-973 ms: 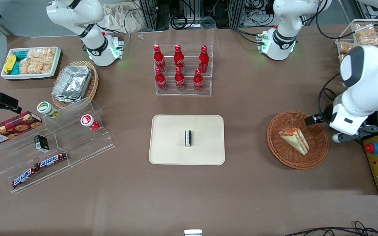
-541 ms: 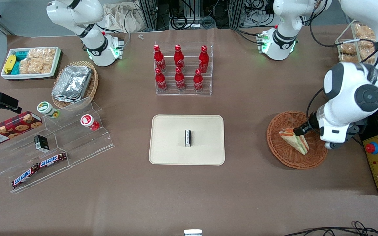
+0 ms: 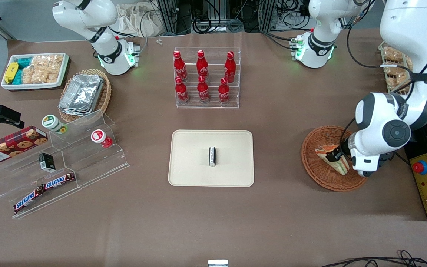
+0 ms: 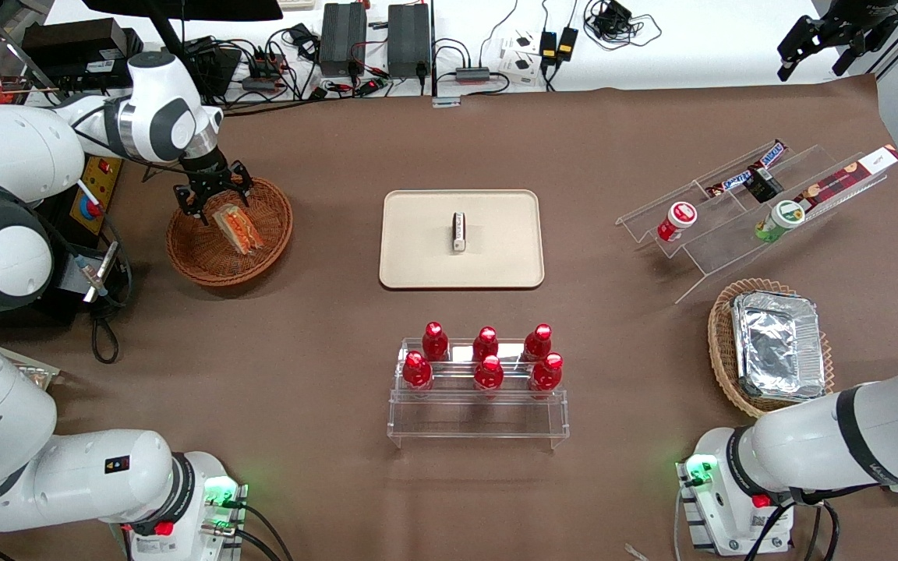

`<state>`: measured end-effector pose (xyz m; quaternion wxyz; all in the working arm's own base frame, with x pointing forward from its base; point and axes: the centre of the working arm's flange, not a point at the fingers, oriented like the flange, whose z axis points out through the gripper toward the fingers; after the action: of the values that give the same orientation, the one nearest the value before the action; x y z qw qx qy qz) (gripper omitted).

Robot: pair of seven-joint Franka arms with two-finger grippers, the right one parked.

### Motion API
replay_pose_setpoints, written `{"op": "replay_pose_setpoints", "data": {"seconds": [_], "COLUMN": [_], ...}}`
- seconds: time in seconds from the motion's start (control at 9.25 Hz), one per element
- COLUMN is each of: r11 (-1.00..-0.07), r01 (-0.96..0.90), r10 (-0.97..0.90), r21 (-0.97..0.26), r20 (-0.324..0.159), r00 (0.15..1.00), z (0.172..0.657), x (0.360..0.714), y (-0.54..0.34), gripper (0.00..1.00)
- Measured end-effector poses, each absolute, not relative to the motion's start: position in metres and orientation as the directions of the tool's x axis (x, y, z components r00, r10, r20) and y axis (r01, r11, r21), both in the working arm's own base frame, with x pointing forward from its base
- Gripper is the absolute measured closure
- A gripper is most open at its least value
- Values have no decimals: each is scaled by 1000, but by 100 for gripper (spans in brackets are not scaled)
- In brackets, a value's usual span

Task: Place sandwich from basket to tray
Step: 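Move the left gripper down over the wrapped sandwich in the wicker basket, then close the left gripper on the sandwich and lift it from the basket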

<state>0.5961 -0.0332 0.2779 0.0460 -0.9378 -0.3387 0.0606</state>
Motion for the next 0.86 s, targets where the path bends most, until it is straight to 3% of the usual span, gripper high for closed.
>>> {"op": "replay_pose_setpoints", "data": {"seconds": [0.22, 0.43, 0.76, 0.86], "r11": [-754, -746, -712, -705], "r01": [648, 658, 695, 701], "r10": [656, 665, 702, 708], "r21": [-107, -102, -101, -107], "r20": [-66, -67, -58, -57], "r00": [752, 743, 710, 704], "z": [256, 242, 243, 246], "x": [597, 597, 599, 600], "y": [-25, -24, -25, -27], "gripper": [0, 7, 54, 65]}}
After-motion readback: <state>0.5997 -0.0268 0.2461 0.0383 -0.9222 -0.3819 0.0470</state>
